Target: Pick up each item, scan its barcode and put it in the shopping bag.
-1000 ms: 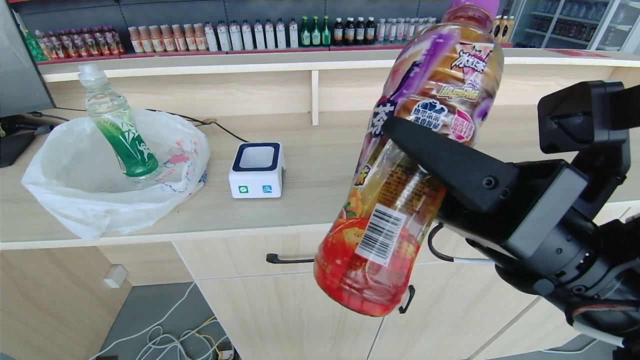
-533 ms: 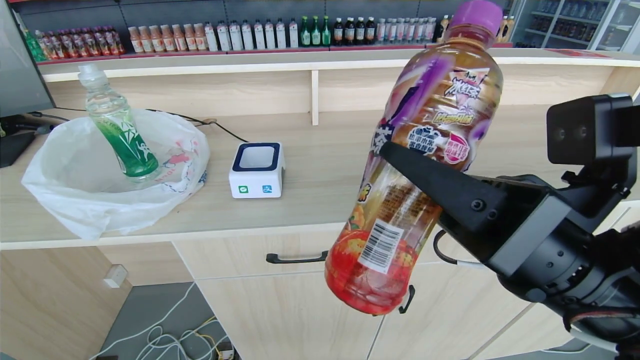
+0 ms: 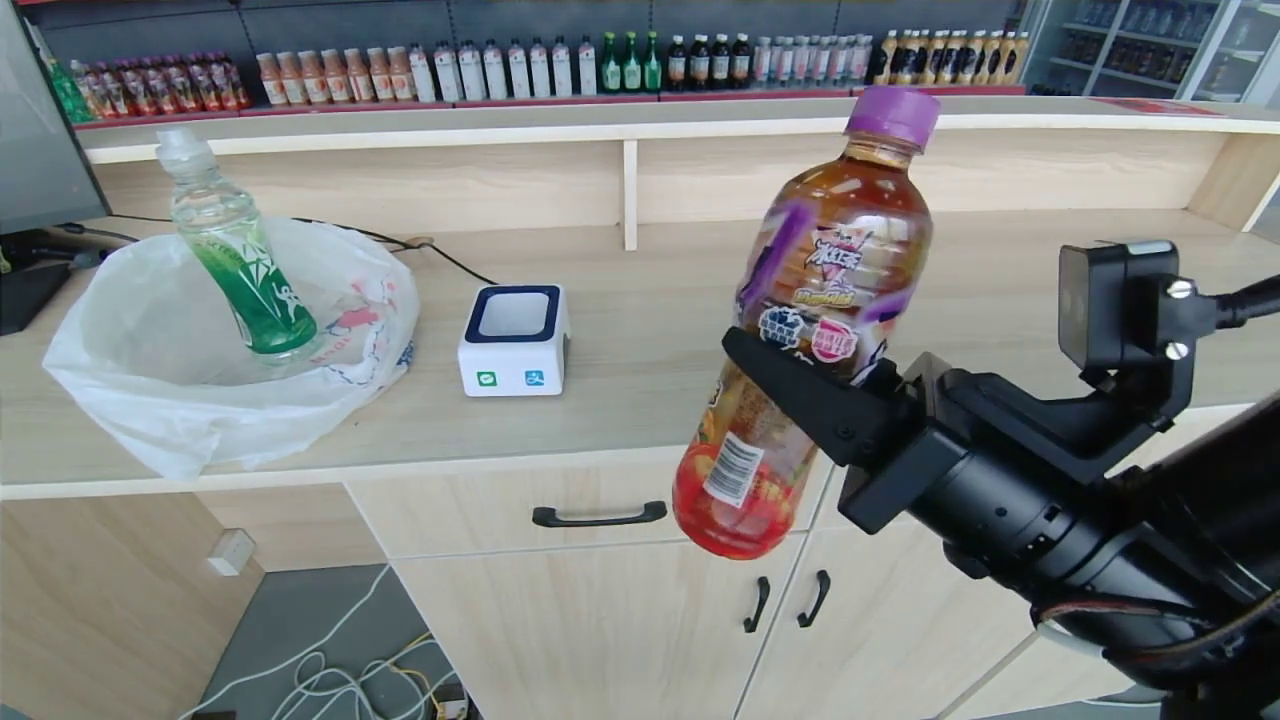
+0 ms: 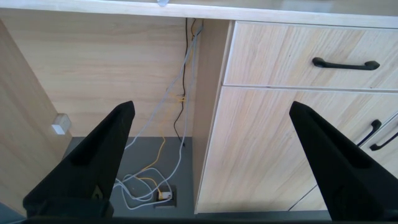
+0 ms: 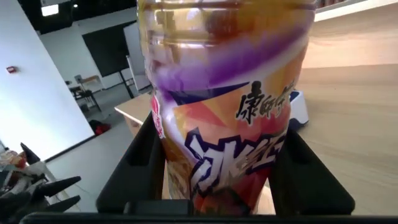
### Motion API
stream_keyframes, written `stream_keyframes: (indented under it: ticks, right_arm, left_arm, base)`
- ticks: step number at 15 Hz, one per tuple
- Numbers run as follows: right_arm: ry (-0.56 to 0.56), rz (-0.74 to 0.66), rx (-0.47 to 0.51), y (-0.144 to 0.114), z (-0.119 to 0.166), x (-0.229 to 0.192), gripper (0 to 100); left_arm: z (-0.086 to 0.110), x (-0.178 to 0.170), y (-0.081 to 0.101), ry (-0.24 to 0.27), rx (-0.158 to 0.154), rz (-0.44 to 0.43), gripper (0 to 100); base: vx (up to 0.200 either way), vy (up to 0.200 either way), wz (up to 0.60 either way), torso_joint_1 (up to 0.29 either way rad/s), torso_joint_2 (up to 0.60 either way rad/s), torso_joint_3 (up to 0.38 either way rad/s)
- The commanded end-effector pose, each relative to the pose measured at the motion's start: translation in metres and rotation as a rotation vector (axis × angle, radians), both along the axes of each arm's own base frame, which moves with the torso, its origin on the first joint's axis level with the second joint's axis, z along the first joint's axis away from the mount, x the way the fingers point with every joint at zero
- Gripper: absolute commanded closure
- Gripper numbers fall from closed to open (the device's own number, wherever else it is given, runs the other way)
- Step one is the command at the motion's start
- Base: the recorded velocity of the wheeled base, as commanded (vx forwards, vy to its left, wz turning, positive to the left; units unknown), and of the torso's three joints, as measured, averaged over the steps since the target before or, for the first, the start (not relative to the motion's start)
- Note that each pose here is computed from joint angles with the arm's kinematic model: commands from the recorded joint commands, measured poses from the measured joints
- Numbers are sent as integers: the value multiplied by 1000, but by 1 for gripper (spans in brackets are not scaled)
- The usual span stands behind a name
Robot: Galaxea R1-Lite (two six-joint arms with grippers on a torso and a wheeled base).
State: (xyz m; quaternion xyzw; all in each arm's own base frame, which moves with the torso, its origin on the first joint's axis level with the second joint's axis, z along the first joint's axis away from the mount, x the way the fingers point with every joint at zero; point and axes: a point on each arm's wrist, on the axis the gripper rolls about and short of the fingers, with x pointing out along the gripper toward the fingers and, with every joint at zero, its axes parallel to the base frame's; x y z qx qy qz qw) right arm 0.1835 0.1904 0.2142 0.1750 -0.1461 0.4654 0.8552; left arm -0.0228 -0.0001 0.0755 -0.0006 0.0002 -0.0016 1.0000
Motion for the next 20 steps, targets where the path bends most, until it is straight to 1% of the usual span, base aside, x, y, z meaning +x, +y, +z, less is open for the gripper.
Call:
stream_keyframes:
  ticks: [1, 2, 5, 8, 9, 12, 15, 18, 20]
  right_arm:
    - [7, -63, -67, 8, -17, 11, 100]
    - [2, -75, -73, 8, -17, 11, 100]
    - [-62, -232, -126, 3, -17, 19, 100]
    - [-129, -330, -175, -7, -14, 26, 100]
    - [-135, -347, -180, -10, -13, 28, 100]
    - [-146, -428, -165, -19, -7, 37, 100]
    - [-136, -592, -164, -35, -3, 45, 100]
    - [-160, -644, -139, -40, 6, 56, 100]
    - [-159, -670, -114, -44, 11, 55, 100]
  left_arm:
    - [0, 0, 0, 0, 0, 0, 0]
    - [0, 0, 0, 0, 0, 0, 0]
    - [0, 0, 0, -2, 1, 0, 0]
    - [0, 0, 0, 0, 1, 0, 0]
    - [0, 0, 0, -2, 1, 0, 0]
    - [0, 0, 0, -2, 1, 0, 0]
    - [0, 0, 0, -2, 1, 0, 0]
    - [0, 0, 0, -2, 1, 0, 0]
    - [0, 0, 0, 0, 0, 0, 0]
  base:
    - [0, 0, 0, 0, 0, 0]
    - [0, 0, 0, 0, 0, 0]
    - [0, 0, 0, 0, 0, 0]
    - [0, 0, 0, 0, 0, 0]
    - [0, 0, 0, 0, 0, 0]
    - [0, 0, 0, 0, 0, 0]
    - [0, 0, 0, 0, 0, 0]
    - [0, 0, 0, 0, 0, 0]
    - [0, 0, 0, 0, 0, 0]
